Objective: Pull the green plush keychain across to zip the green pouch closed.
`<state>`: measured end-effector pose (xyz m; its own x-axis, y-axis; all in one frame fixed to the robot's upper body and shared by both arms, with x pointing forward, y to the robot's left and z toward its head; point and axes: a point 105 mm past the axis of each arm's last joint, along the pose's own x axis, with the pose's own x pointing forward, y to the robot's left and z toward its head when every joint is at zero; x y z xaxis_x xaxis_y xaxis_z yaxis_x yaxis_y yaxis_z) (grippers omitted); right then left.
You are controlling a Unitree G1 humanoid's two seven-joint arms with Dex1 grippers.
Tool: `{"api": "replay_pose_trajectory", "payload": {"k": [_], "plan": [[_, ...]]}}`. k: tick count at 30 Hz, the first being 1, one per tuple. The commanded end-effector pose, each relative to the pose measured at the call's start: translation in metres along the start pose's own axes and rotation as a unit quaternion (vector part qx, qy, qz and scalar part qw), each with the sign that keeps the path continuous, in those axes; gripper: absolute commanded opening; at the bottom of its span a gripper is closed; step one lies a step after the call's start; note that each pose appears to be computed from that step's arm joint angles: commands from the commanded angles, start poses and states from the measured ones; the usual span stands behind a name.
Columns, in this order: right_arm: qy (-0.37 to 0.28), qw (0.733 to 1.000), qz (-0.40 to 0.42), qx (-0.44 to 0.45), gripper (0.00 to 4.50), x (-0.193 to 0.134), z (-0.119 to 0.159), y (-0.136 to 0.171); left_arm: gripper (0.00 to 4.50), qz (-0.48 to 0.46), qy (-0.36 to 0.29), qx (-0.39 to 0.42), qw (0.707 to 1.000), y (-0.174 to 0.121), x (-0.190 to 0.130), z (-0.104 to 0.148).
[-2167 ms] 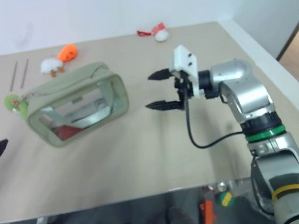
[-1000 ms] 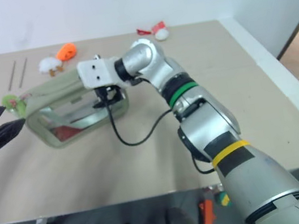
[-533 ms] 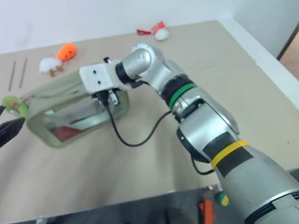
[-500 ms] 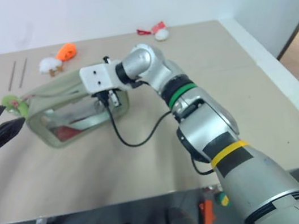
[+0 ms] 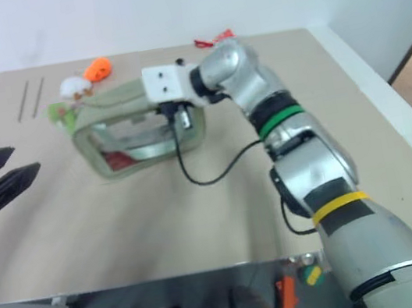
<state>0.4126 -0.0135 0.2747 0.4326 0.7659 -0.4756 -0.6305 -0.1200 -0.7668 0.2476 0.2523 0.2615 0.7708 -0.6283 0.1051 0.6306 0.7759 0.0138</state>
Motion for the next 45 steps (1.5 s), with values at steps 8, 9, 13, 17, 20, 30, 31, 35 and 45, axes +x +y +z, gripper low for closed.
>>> {"api": "replay_pose_trajectory", "payload": {"k": [8, 9, 13, 17, 20, 30, 31, 35, 45], "plan": [[0.001, 1.000, -0.008, -0.013, 0.09, -0.052, 0.033, 0.020, 4.50, -0.011, -0.015, 0.010, 1.000, -0.007, 0.008, 0.003], [0.003, 1.000, -0.007, -0.005, 0.09, -0.052, 0.033, 0.024, 4.50, -0.011, -0.015, 0.010, 1.000, -0.007, 0.008, 0.003], [0.020, 1.000, -0.008, 0.018, 0.09, -0.053, 0.030, 0.039, 4.50, -0.012, -0.013, 0.011, 1.000, -0.007, 0.009, 0.003], [0.024, 0.998, -0.010, 0.064, 0.09, -0.048, 0.029, 0.054, 4.50, -0.014, -0.013, 0.012, 1.000, -0.008, 0.010, 0.005], [0.017, 0.994, -0.005, 0.110, 0.09, -0.039, 0.031, 0.068, 4.50, -0.020, -0.012, 0.012, 1.000, -0.009, 0.014, 0.005], [-0.029, 0.980, -0.027, 0.195, 3.43, -0.040, 0.025, 0.057, 4.50, -0.032, -0.007, 0.004, 0.999, -0.011, 0.024, 0.000], [-0.051, 0.976, -0.028, 0.212, 3.43, -0.046, 0.027, 0.052, 4.50, -0.033, -0.006, 0.002, 0.999, -0.011, 0.025, -0.002], [-0.136, 0.955, -0.031, 0.262, 3.43, -0.078, 0.035, 0.034, 4.50, -0.033, -0.010, -0.007, 0.999, -0.010, 0.024, -0.002], [-0.107, 0.960, -0.066, 0.251, 3.43, -0.126, -0.017, 0.058, 4.50, -0.021, -0.048, -0.045, 0.998, 0.002, 0.025, 0.004]]}}
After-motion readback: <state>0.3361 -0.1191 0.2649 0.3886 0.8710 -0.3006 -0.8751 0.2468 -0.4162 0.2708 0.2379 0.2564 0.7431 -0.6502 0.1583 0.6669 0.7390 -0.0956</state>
